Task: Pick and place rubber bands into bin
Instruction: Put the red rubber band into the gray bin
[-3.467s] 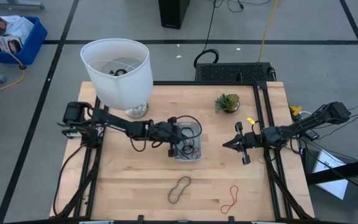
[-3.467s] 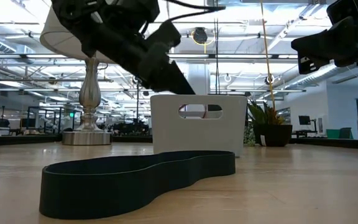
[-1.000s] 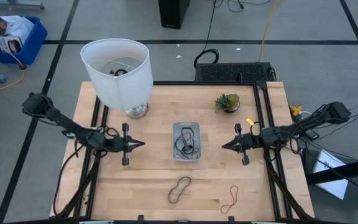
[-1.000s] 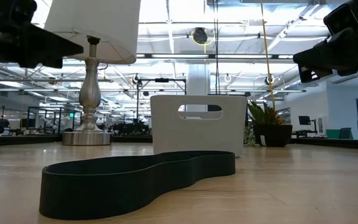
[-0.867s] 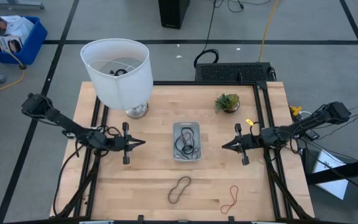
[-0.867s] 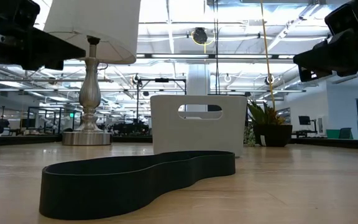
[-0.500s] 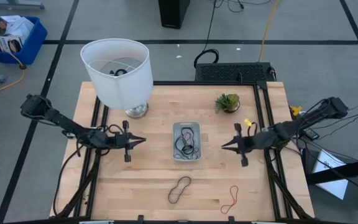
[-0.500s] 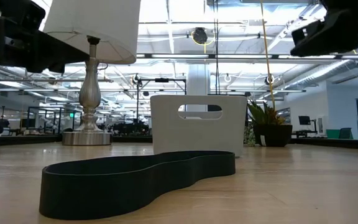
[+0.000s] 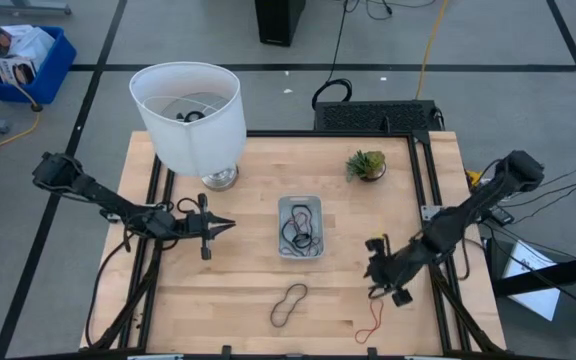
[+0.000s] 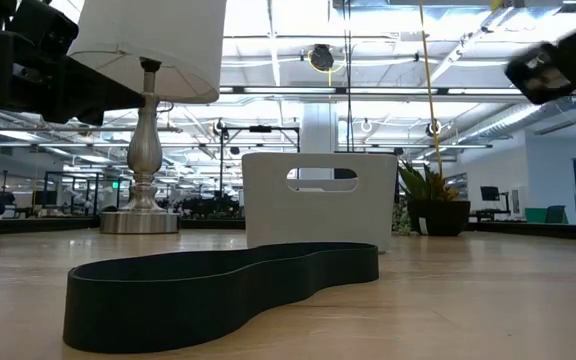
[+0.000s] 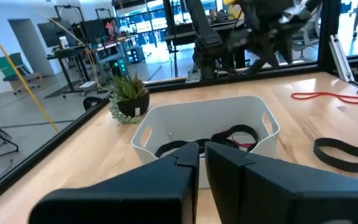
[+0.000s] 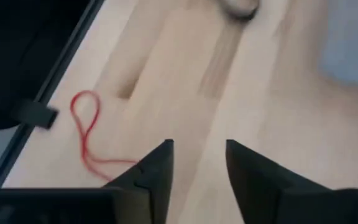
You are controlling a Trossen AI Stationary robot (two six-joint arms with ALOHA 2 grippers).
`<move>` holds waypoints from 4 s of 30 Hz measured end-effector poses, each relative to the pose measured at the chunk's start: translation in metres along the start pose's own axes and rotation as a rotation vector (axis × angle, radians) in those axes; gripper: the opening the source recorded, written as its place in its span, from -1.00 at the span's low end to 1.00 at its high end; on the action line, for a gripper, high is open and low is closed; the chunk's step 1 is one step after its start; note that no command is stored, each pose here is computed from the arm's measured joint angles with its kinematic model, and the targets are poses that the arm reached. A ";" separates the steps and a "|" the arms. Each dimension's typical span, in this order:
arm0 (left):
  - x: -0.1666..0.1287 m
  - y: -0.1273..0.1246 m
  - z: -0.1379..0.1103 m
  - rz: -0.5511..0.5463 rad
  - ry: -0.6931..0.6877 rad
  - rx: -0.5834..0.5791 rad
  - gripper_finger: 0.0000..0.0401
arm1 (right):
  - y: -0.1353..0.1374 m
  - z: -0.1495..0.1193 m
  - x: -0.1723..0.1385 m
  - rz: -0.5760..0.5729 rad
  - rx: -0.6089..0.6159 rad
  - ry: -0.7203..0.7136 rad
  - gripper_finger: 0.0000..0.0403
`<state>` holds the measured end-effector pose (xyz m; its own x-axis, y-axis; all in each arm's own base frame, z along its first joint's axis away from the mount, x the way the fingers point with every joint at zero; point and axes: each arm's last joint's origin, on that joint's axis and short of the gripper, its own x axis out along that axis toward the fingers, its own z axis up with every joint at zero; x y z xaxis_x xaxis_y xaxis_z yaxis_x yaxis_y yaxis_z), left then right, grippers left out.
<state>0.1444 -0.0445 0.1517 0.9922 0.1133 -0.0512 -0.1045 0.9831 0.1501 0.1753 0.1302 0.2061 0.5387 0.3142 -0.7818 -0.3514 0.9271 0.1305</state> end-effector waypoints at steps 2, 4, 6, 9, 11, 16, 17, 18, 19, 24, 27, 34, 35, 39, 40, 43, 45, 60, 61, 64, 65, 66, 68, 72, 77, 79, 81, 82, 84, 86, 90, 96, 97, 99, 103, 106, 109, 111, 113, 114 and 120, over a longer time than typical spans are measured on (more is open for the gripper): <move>0.000 0.000 0.000 0.001 0.000 -0.008 -0.80 | 0.008 -0.003 0.010 0.027 0.003 0.040 -0.21; 0.000 0.000 0.000 0.001 0.000 -0.026 -0.80 | 0.016 -0.007 0.020 0.045 0.000 0.077 -0.12; 0.000 0.000 0.000 0.001 0.000 -0.047 -0.79 | 0.026 -0.011 0.029 0.072 -0.012 0.106 -0.04; 0.000 0.000 0.000 0.001 0.000 -0.074 -0.79 | 0.040 -0.015 0.038 0.116 -0.031 0.111 0.05; 0.000 0.000 0.000 0.001 0.000 -0.083 -0.79 | 0.049 -0.019 0.043 0.136 -0.055 0.114 0.09; 0.000 0.000 0.000 0.002 0.000 -0.088 -0.79 | 0.065 -0.025 0.057 0.170 -0.156 0.107 0.12; 0.000 0.000 0.000 0.002 0.000 -0.090 -0.79 | 0.066 -0.028 0.060 0.167 -0.177 0.116 0.12; 0.000 0.000 0.000 0.002 0.000 -0.094 -0.79 | 0.067 -0.030 0.064 0.156 -0.194 0.126 0.12; 0.000 0.000 0.000 0.002 0.000 -0.099 -0.79 | 0.068 -0.032 0.067 0.144 -0.208 0.138 0.12; 0.000 0.000 0.000 0.002 0.000 -0.114 -0.79 | 0.070 -0.042 0.082 0.100 -0.280 0.179 0.11; 0.000 0.000 -0.001 0.002 0.006 -0.123 -0.79 | 0.071 -0.045 0.088 0.089 -0.316 0.194 0.11; 0.000 0.000 -0.003 0.001 0.027 -0.121 -0.79 | 0.070 -0.054 0.098 0.079 -0.346 0.261 0.10; 0.000 0.000 -0.003 0.001 0.030 -0.119 -0.79 | 0.070 -0.054 0.099 0.078 -0.348 0.263 0.10; 0.000 0.000 -0.003 0.001 0.032 -0.123 -0.79 | 0.070 -0.054 0.100 0.081 -0.350 0.256 0.00; 0.000 0.000 -0.003 0.001 0.032 -0.126 -0.79 | 0.070 -0.054 0.100 0.082 -0.350 0.255 -0.05; 0.000 0.000 -0.005 0.001 0.044 -0.127 -0.79 | 0.070 -0.054 0.101 0.086 -0.341 0.251 -0.26; 0.000 -0.001 -0.006 0.000 0.057 -0.127 -0.79 | 0.071 -0.054 0.101 0.099 -0.338 0.251 -0.43; 0.000 -0.001 -0.007 0.000 0.065 -0.141 -0.79 | 0.070 -0.037 0.090 0.113 -0.260 0.117 -1.00; 0.000 -0.001 -0.007 0.000 0.065 -0.141 -0.79 | 0.069 -0.033 0.085 0.086 -0.257 0.088 -1.00; 0.000 -0.001 -0.007 0.000 0.065 -0.142 -0.79 | 0.067 -0.020 0.066 0.034 -0.249 -0.026 -1.00; 0.000 -0.001 -0.007 0.000 0.065 -0.142 -0.79 | 0.067 -0.016 0.058 0.035 -0.255 -0.054 -1.00; 0.000 -0.001 -0.007 0.000 0.065 -0.141 -0.79 | 0.067 -0.013 0.052 0.033 -0.264 -0.080 -1.00; 0.000 -0.001 -0.007 0.000 0.066 -0.138 -0.79 | 0.066 -0.006 0.038 0.007 -0.278 -0.120 -1.00; 0.000 -0.001 -0.008 0.000 0.077 -0.134 -0.79 | 0.066 0.013 0.012 -0.068 -0.316 -0.183 -1.00; 0.000 -0.001 -0.008 0.000 0.076 -0.134 -0.79 | 0.059 0.039 -0.018 -0.152 -0.318 -0.286 -1.00; 0.000 -0.001 -0.008 0.000 0.076 -0.134 -0.79 | 0.054 0.048 -0.030 -0.193 -0.304 -0.336 -1.00; 0.000 -0.001 -0.008 0.000 0.076 -0.134 -0.79 | 0.048 0.054 -0.040 -0.225 -0.280 -0.379 -1.00; 0.000 -0.001 -0.008 0.000 0.076 -0.134 -0.79 | 0.043 0.057 -0.044 -0.238 -0.267 -0.396 -1.00; 0.000 -0.001 -0.008 0.000 0.076 -0.134 -0.79 | 0.034 0.060 -0.051 -0.264 -0.241 -0.418 -1.00; 0.000 -0.001 -0.008 -0.001 0.076 -0.129 -0.79 | 0.024 0.062 -0.055 -0.308 -0.211 -0.426 -1.00; 0.000 -0.001 -0.008 -0.001 0.076 -0.114 -0.79 | 0.007 0.065 -0.054 -0.378 -0.219 -0.406 -1.00; 0.000 -0.001 -0.008 -0.001 0.075 -0.116 -0.79 | -0.018 0.063 -0.038 -0.456 -0.235 -0.449 -1.00; 0.000 -0.001 -0.008 -0.001 0.075 -0.116 -0.79 | -0.024 0.062 -0.036 -0.446 -0.236 -0.461 -1.00; 0.000 -0.001 -0.008 -0.001 0.075 -0.116 -0.79 | -0.036 0.062 -0.032 -0.421 -0.229 -0.479 -1.00; 0.000 -0.001 -0.008 -0.001 0.075 -0.110 -0.79 | -0.063 0.065 -0.030 -0.403 -0.184 -0.504 -1.00; 0.000 -0.001 -0.008 -0.002 0.075 -0.102 -0.79 | -0.083 0.068 -0.029 -0.388 -0.161 -0.512 -1.00; 0.000 -0.001 -0.008 -0.002 0.074 -0.102 -0.79 | -0.100 0.068 -0.024 -0.371 -0.151 -0.503 -1.00; 0.000 -0.001 -0.008 -0.001 0.074 -0.103 -0.79 | -0.111 0.067 -0.020 -0.373 -0.140 -0.486 -1.00; 0.000 -0.001 -0.008 -0.002 0.074 -0.103 -0.79 | -0.121 0.066 -0.015 -0.375 -0.121 -0.462 -1.00; 0.000 -0.001 -0.008 -0.001 0.073 -0.103 -0.79 | -0.126 0.065 -0.011 -0.384 -0.109 -0.449 -1.00; 0.000 -0.001 -0.007 -0.001 0.072 -0.100 -0.79 | -0.147 0.063 0.014 -0.369 -0.081 -0.415 -1.00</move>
<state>0.1438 -0.0442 0.1442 0.9853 0.1186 -0.1228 -0.1130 0.9923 0.0511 0.2823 0.0110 0.2146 0.8877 0.0406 -0.4587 -0.1307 0.9774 -0.1663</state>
